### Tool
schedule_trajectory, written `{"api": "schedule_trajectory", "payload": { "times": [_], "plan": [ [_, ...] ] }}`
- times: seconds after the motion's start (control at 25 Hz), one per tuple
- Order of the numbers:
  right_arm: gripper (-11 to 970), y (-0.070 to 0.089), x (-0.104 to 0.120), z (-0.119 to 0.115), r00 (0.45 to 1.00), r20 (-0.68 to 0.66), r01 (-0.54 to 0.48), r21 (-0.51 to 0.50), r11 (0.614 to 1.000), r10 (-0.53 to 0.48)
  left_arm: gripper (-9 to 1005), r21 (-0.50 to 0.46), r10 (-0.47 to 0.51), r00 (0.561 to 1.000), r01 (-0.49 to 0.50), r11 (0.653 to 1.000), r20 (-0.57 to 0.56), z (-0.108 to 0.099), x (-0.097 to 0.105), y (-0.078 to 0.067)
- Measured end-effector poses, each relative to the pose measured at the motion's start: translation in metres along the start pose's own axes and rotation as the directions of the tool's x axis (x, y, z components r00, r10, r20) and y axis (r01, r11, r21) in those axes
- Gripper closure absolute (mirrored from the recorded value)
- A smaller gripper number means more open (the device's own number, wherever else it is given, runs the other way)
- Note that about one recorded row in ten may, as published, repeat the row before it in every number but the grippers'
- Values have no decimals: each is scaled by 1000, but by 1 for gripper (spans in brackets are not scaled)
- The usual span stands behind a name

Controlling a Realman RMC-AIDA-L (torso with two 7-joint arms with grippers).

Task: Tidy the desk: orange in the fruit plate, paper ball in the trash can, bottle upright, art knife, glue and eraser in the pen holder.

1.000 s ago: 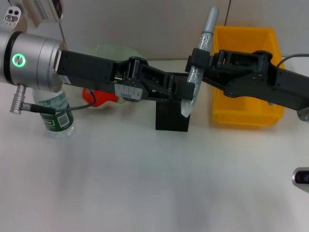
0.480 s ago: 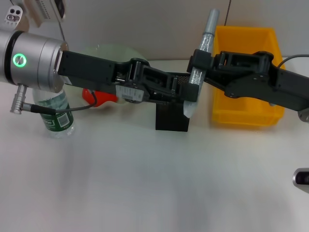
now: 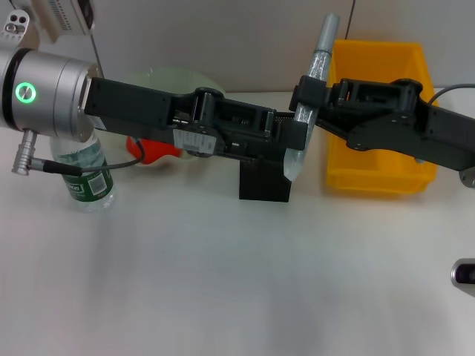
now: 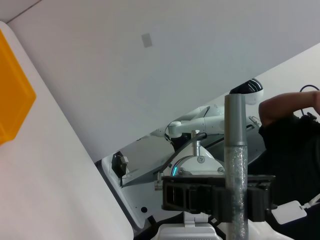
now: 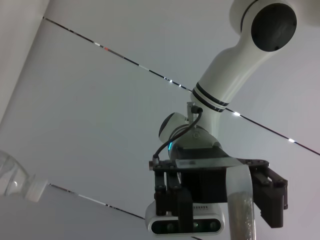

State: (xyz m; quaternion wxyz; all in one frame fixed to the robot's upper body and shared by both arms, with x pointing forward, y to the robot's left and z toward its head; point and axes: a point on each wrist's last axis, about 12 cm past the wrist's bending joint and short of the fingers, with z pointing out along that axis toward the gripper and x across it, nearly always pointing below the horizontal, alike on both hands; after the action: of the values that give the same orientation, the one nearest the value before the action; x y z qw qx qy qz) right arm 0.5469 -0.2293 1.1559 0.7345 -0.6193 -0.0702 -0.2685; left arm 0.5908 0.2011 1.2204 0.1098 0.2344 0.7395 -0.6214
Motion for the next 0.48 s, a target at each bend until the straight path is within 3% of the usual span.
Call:
{"api": "schedule_trajectory", "payload": {
  "times": [0.12,0.48],
  "plan": [
    [818,0,0,0,1000,0,0,0,1000,0,403,0,1,1000,-1,1000,0,0,0,0],
    [820,1,-1,-4,999,-31,-37,24,999,38,401,5,59,998,-59,998,23,-5,3,1]
  ]
}}
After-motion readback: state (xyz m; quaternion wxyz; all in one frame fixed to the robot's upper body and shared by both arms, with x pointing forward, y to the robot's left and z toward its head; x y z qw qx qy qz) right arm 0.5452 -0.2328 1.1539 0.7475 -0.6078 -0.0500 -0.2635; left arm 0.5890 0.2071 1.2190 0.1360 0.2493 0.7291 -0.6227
